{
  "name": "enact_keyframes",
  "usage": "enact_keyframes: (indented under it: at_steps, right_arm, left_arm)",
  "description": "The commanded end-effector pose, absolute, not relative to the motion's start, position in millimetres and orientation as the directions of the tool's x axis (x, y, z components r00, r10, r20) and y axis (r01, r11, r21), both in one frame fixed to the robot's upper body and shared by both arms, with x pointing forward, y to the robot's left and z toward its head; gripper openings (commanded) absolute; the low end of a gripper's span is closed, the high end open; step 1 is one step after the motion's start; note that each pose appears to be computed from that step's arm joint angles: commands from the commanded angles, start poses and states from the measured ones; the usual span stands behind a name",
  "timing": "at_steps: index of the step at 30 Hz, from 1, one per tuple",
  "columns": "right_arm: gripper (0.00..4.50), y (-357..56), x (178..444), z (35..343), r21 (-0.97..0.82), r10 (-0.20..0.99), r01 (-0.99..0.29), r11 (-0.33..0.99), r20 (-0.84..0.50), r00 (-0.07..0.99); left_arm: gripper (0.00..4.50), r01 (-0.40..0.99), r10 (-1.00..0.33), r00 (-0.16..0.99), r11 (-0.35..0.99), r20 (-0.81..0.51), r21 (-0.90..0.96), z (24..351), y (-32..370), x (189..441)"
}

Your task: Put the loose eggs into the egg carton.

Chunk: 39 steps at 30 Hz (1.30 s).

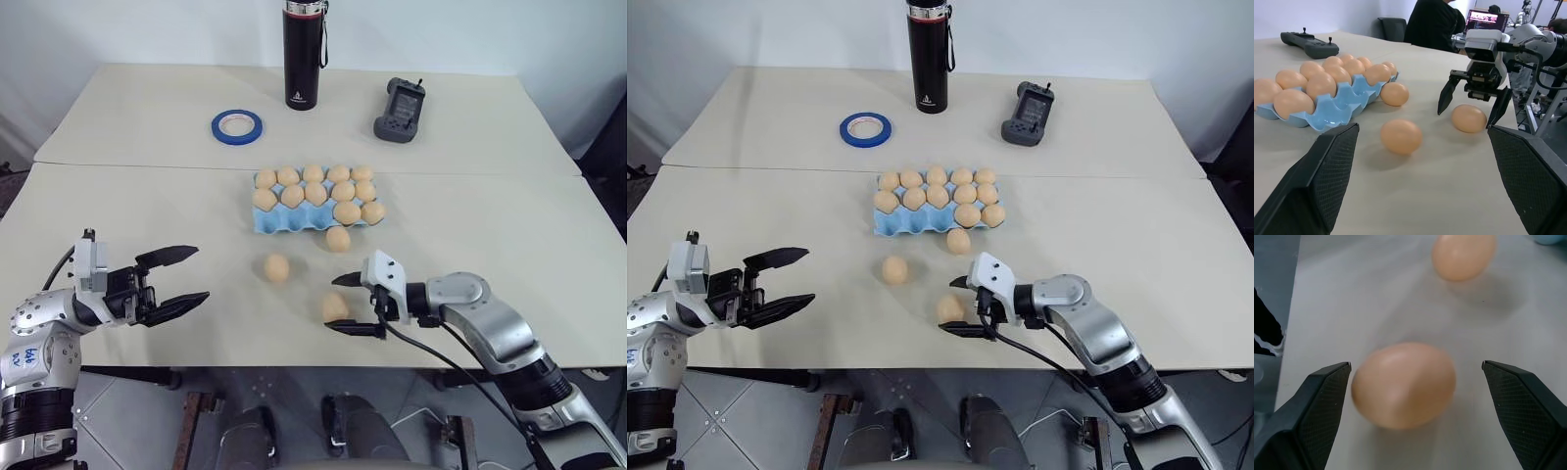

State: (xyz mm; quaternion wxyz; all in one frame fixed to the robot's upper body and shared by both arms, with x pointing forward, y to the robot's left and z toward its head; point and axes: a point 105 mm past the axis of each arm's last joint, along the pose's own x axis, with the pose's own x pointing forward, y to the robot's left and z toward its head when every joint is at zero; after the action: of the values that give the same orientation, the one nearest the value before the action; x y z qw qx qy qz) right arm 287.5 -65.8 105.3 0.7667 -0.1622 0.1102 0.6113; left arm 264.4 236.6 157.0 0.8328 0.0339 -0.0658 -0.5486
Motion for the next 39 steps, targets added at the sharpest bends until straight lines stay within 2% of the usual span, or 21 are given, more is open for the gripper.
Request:
enact_keyframes:
  at_steps: [1,7,9,12,17,21,28,34,39]
  right_arm:
    - [4.11,-61.2,286.0,114.5,-0.139,0.916,-0.975,0.172,-0.341,0.211]
    - [2.34,-66.6,283.9,116.4,-0.14,0.912,-0.974,0.179,-0.348,0.218]
    - [2.24,-66.9,284.5,120.4,-0.148,0.914,-0.972,0.184,-0.337,0.224]
    - [2.24,-64.1,291.8,136.1,-0.163,0.924,-0.962,0.221,-0.281,0.26]
    - [2.23,-51.9,330.0,186.3,-0.211,0.914,-0.905,0.37,-0.092,0.396]
    - [2.23,-35.3,358.6,206.2,-0.24,0.89,-0.867,0.436,-0.03,0.455]
    - [2.23,-11.9,387.7,197.5,-0.319,0.858,-0.824,0.469,-0.055,0.51]
    - [2.23,-13.0,402.1,188.0,-0.344,0.824,-0.792,0.505,-0.083,0.561]
    - [3.9,-21.6,407.8,190.1,-0.352,0.8,-0.77,0.532,-0.088,0.593]
  left_arm:
    - [4.5,0.897,-0.914,0.397,0.405,0.082,0.174,164.5,238.2,260.9]
    - [4.5,0.893,-0.91,0.407,0.415,0.084,0.175,163.9,239.0,260.4]
    - [4.5,0.892,-0.909,0.407,0.416,0.086,0.174,163.6,238.8,260.7]
    - [4.5,0.892,-0.909,0.407,0.416,0.087,0.175,163.2,238.0,261.4]
    - [4.5,0.893,-0.91,0.404,0.414,0.09,0.178,163.4,237.4,262.1]
    - [4.5,0.891,-0.909,0.405,0.416,0.094,0.184,164.2,236.9,262.6]
    - [4.5,0.882,-0.904,0.417,0.428,0.098,0.195,165.2,237.7,259.4]
    - [4.5,0.871,-0.895,0.436,0.447,0.098,0.203,166.9,240.5,255.2]
    - [4.5,0.867,-0.891,0.444,0.454,0.097,0.204,166.9,241.9,253.6]
